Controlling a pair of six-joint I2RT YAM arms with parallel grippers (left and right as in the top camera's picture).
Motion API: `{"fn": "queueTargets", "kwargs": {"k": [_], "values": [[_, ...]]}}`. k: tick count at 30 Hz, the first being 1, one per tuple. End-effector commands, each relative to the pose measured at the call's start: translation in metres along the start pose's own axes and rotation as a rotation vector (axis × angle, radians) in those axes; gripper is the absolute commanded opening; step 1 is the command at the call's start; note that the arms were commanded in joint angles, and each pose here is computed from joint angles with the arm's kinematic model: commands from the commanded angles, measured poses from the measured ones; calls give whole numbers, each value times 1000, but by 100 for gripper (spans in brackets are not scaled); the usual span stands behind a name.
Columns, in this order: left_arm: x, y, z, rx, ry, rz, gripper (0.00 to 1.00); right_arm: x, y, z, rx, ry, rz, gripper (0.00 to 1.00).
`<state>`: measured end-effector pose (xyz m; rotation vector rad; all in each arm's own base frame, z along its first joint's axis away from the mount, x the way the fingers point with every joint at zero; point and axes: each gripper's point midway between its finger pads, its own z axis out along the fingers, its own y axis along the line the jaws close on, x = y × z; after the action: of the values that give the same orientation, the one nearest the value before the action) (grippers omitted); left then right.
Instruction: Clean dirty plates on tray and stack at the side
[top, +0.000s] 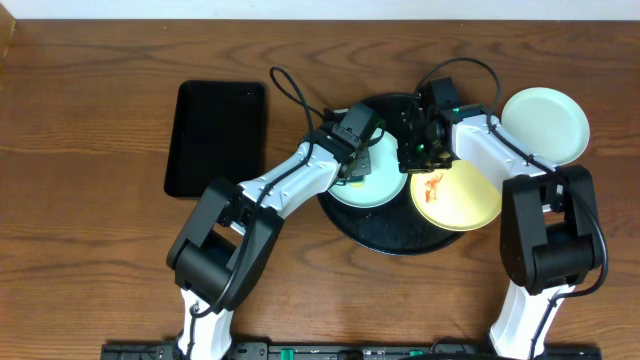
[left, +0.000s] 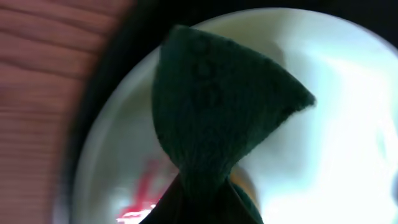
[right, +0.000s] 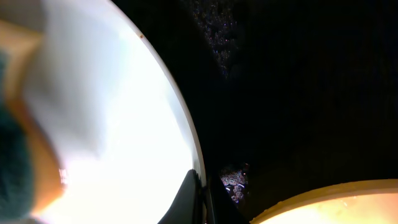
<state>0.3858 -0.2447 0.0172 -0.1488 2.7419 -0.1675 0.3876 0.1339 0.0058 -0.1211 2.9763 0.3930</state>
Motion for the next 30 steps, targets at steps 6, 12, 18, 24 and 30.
{"fn": "queueTargets", "kwargs": {"k": [6,12,18,24,30], "values": [[-32,64,-17,-358,-157,121,11,7,-24,0,86,13,8,1],[-62,48,-55,-283,-260,77,12,8,-24,0,86,14,8,1],[-71,15,-81,-84,-279,37,12,8,-24,0,86,16,9,1],[-42,-49,-68,260,-94,2,12,7,-24,0,85,11,7,1],[-22,-52,-39,242,-20,-56,12,8,-24,0,85,14,8,1]]}}
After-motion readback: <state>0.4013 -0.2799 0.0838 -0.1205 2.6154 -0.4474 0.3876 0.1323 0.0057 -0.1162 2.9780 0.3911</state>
